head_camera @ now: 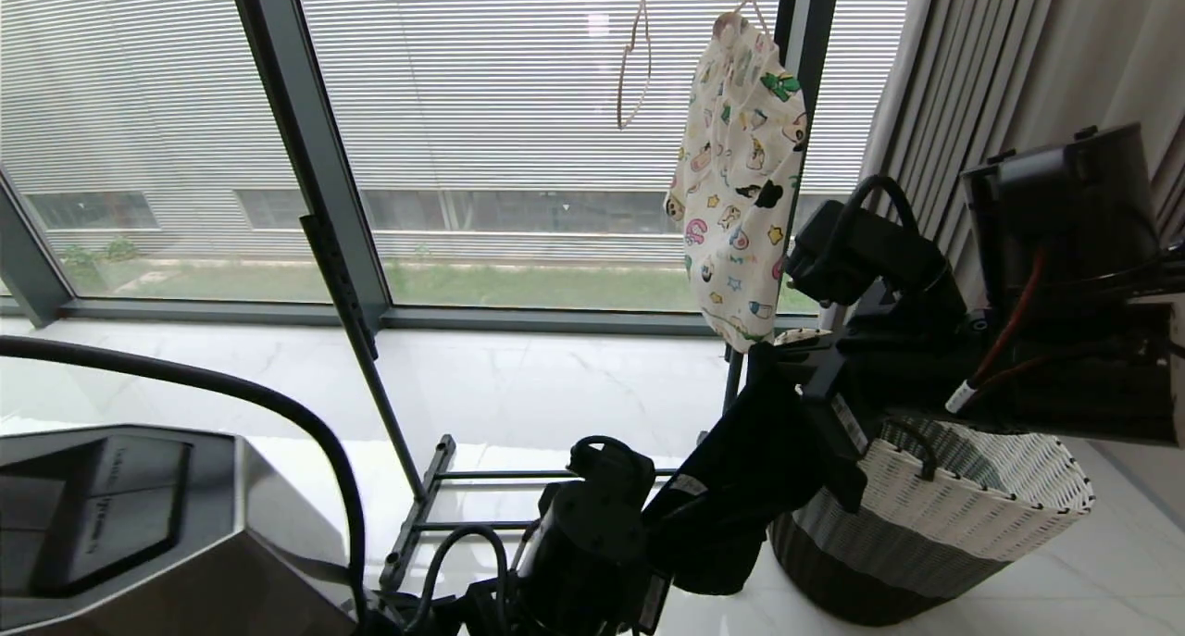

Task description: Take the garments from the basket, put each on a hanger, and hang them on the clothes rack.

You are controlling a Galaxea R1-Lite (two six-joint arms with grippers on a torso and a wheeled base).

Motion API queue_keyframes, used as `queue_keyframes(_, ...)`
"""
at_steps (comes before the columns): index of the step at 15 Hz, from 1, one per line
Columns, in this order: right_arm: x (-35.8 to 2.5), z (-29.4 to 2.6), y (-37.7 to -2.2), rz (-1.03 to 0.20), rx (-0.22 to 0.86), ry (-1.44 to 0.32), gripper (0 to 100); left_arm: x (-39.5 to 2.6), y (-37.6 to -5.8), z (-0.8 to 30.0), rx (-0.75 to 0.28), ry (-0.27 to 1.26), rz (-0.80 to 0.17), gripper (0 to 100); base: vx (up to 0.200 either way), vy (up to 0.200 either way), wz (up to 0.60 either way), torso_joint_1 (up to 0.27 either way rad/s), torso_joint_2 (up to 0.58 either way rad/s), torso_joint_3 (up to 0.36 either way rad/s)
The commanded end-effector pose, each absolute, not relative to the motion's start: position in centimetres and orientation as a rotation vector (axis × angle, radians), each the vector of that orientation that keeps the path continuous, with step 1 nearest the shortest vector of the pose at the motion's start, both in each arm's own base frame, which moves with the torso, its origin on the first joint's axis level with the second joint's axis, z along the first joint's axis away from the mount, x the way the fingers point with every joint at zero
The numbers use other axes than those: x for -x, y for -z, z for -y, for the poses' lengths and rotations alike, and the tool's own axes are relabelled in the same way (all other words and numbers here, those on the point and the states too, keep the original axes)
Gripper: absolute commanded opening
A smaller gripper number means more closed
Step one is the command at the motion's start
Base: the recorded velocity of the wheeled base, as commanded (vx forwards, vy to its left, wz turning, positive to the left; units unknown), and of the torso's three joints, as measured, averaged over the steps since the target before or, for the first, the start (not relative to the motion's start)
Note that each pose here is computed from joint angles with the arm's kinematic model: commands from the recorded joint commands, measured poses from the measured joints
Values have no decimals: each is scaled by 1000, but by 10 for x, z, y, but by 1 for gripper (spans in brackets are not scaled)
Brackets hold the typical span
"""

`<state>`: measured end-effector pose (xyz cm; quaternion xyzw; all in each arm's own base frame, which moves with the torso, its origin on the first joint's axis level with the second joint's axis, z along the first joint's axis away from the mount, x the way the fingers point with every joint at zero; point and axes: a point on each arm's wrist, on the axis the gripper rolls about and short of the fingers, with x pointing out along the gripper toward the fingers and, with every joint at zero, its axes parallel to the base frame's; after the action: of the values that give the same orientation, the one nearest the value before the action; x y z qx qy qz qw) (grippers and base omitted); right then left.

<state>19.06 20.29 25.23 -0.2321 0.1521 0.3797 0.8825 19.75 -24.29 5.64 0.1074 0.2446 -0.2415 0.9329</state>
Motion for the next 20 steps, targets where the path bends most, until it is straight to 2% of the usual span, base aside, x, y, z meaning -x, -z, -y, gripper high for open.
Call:
queue_keyframes(1, -208, -232, -226, -358, 509, -817, 0, -163, -88, 169, -221, 436, -470, 0, 0, 0, 0, 0, 0, 0)
queue_keyframes(3, -210, -254, -220, -340, 490, -853, 0, -149, -101, 140, -211, 402, -424, 0, 0, 0, 0, 0, 0, 0)
queue_keyframes(6, -213, -290, -223, -283, 432, -895, 0, -145, -129, 110, -174, 349, -306, 0, 0, 0, 0, 0, 0, 0)
queue_keyframes(8, -217, -299, -228, -259, 421, -895, 0, -141, -143, 98, -190, 385, -292, 0, 0, 0, 0, 0, 0, 0)
queue_keyframes(10, -219, -297, -230, -255, 420, -886, 0, -142, -159, 96, -196, 428, -322, 0, 0, 0, 0, 0, 0, 0)
queue_keyframes(13, -222, -277, -238, -251, 416, -805, 0, -158, -202, 110, -178, 539, -327, 0, 0, 0, 0, 0, 0, 0)
queue_keyframes(15, -219, -247, -239, -274, 416, -759, 0, -167, -221, 118, -184, 588, -367, 0, 0, 0, 0, 0, 0, 0)
queue_keyframes(18, -202, -203, -250, -259, 394, -703, 0, -176, -237, 133, -290, 652, -456, 0, 0, 0, 0, 0, 0, 0)
queue_keyframes(20, -193, -186, -260, -233, 377, -680, 0, -180, -234, 144, -408, 700, -502, 0, 0, 0, 0, 0, 0, 0)
